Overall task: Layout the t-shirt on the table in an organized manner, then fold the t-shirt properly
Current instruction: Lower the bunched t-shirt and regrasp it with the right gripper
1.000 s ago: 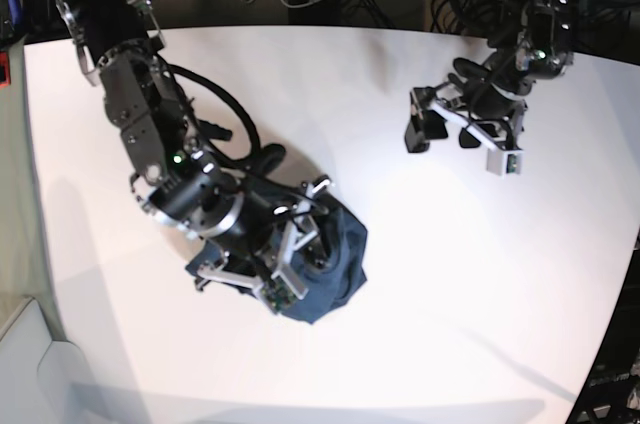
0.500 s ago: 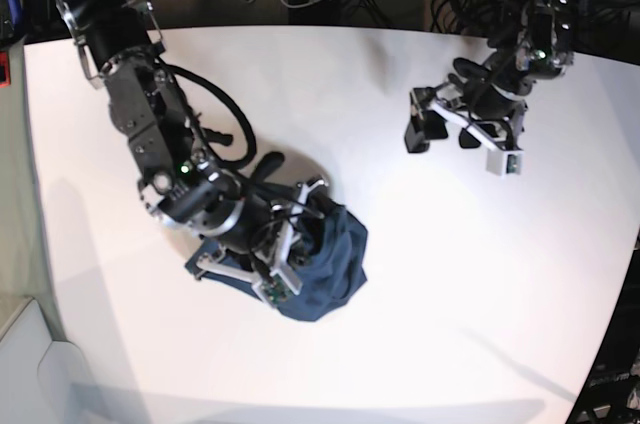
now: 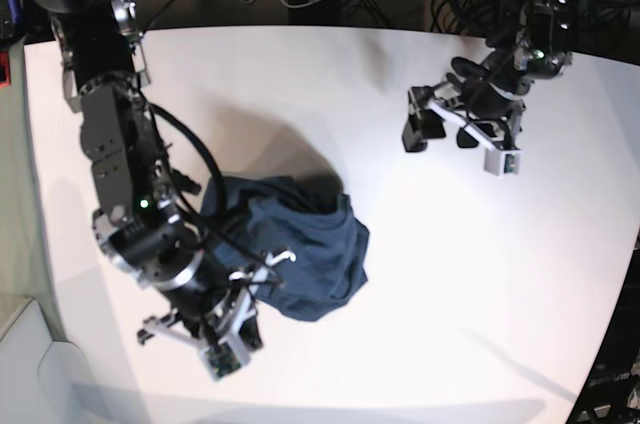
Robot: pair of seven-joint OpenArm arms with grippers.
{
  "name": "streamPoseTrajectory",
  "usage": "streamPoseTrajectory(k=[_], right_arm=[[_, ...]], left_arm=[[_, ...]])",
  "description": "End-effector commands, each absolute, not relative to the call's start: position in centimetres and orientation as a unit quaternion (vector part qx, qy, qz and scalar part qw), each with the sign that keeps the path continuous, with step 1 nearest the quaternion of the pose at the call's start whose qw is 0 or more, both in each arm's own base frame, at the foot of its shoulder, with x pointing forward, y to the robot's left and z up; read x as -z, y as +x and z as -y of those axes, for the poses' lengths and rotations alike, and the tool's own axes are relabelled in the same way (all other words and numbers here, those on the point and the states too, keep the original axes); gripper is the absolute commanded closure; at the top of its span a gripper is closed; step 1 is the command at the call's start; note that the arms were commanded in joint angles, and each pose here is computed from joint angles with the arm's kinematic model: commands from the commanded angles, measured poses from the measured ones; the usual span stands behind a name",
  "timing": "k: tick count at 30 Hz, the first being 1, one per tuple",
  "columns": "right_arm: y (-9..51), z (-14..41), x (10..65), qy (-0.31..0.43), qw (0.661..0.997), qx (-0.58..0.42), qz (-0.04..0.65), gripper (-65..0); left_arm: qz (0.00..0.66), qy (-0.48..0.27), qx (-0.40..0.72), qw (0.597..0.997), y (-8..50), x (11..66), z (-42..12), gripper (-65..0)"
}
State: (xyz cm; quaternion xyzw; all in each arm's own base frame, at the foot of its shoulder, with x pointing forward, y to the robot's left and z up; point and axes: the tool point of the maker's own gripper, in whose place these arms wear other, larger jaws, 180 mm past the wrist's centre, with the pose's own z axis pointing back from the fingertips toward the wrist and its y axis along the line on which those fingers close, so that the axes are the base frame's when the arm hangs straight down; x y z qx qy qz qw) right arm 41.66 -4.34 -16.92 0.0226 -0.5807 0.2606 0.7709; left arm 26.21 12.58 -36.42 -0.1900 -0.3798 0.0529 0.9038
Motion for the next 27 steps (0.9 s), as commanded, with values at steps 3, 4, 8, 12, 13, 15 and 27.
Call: streamPoseTrajectory(k=[3, 4, 8, 12, 13, 15, 27], right_arm=[[42.2, 5.2, 12.2, 0.007, 0.730, -0.258, 0.633, 0.0], [42.1, 5.5, 12.2, 0.002, 0.730, -0.259, 0.632, 0.0], [40.7, 5.9, 16.1, 0.010, 0.759, -0.260, 0.597, -0.6], [37.4, 4.8, 22.4, 0.041, 0.800, -0.267, 0.535, -10.6], [36.4, 4.2, 23.4, 0.049, 0.805, -0.274, 0.524, -13.8], [34.3, 3.4, 25.4, 0.064, 0.815, -0.284, 0.501, -20.6], [29.4, 3.1, 30.4, 0.090, 0.851, -0.278, 0.436, -40.4]], left_arm=[[0.396, -0.193, -0.052, 0.896, 26.6, 35.5, -12.6, -53.2], [0.395, -0.193, -0.052, 0.897, 26.5, 35.5, -12.6, -53.2], [0.396, -0.192, -0.053, 0.897, 26.6, 35.5, -12.8, -53.2], [0.399, -0.191, -0.053, 0.895, 26.8, 35.3, -12.8, -53.2], [0.400, -0.191, -0.054, 0.895, 26.9, 35.2, -12.9, -53.2], [0.398, -0.191, -0.054, 0.896, 26.8, 35.3, -12.9, -53.2], [0.401, -0.190, -0.053, 0.894, 27.4, 35.1, -13.0, -53.2]])
